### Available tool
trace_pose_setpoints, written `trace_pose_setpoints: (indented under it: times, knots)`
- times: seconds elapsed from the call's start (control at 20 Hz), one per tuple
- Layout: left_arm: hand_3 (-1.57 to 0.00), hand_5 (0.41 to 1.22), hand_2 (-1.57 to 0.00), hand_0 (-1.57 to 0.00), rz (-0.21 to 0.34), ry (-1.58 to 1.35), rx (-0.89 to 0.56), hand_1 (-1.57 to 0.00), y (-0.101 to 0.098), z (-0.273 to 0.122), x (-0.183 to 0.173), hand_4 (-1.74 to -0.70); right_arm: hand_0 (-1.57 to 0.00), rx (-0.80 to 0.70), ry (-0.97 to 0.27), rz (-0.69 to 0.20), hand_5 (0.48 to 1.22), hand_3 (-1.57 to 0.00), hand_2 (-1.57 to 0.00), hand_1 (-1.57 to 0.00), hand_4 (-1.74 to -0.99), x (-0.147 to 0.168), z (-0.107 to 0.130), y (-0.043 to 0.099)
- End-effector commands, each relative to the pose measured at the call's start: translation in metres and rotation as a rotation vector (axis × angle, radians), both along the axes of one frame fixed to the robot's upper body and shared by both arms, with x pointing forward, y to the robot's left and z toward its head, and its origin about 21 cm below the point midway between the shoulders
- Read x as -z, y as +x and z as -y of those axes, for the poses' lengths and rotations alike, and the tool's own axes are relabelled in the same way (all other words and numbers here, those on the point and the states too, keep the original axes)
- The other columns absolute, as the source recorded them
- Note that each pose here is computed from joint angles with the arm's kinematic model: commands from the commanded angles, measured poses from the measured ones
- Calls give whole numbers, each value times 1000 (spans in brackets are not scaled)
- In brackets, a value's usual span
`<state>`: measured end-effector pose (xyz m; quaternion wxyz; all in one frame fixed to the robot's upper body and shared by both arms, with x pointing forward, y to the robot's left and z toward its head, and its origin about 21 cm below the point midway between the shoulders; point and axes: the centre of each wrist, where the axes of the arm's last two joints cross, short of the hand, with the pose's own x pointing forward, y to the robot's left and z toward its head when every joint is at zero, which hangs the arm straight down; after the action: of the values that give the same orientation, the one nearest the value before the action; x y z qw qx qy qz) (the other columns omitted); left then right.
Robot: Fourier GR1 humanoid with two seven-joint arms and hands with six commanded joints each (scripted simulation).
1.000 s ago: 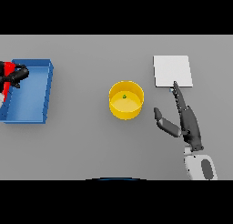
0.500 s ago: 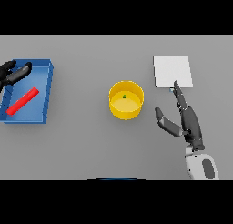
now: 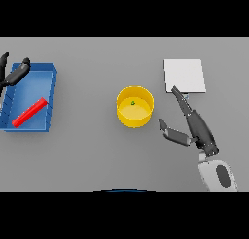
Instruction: Pick up the red beaker and tilt it to pour out 1 green nut into yellow bowl. Pick up the yellow bowl and place it on the metallic measuring scale.
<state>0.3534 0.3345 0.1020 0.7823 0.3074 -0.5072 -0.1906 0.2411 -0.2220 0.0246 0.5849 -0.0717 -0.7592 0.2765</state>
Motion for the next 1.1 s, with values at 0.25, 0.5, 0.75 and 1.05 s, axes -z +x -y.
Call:
trace_pose_setpoints:
  times: [0.25, 0.5, 0.75, 1.05]
  knots:
    - [-3, 665, -4, -5, 1, -36, 20, -4, -1, 5, 6, -719, 1, -269, -540, 80, 701, 1, 1, 1, -1222, -33, -20, 35]
    - [0, 680, -1, -1, -1, -36, 37, -1, -1, 7, 5, -713, 1, -463, -834, 149, 706, 1, 1, 1, -1216, -43, -42, 57]
    - [1, 688, 0, 0, 1, -52, 29, 0, -3, 2, 3, -722, 1, -611, -1007, 131, 705, 1, 1, 1, -1219, -44, -59, 78]
    - [1, 687, 1, 1, 13, -70, 40, 1, -7, 3, 5, -724, 1, -666, -1154, 87, 705, 1, 1, 1, -1239, -34, -80, 96]
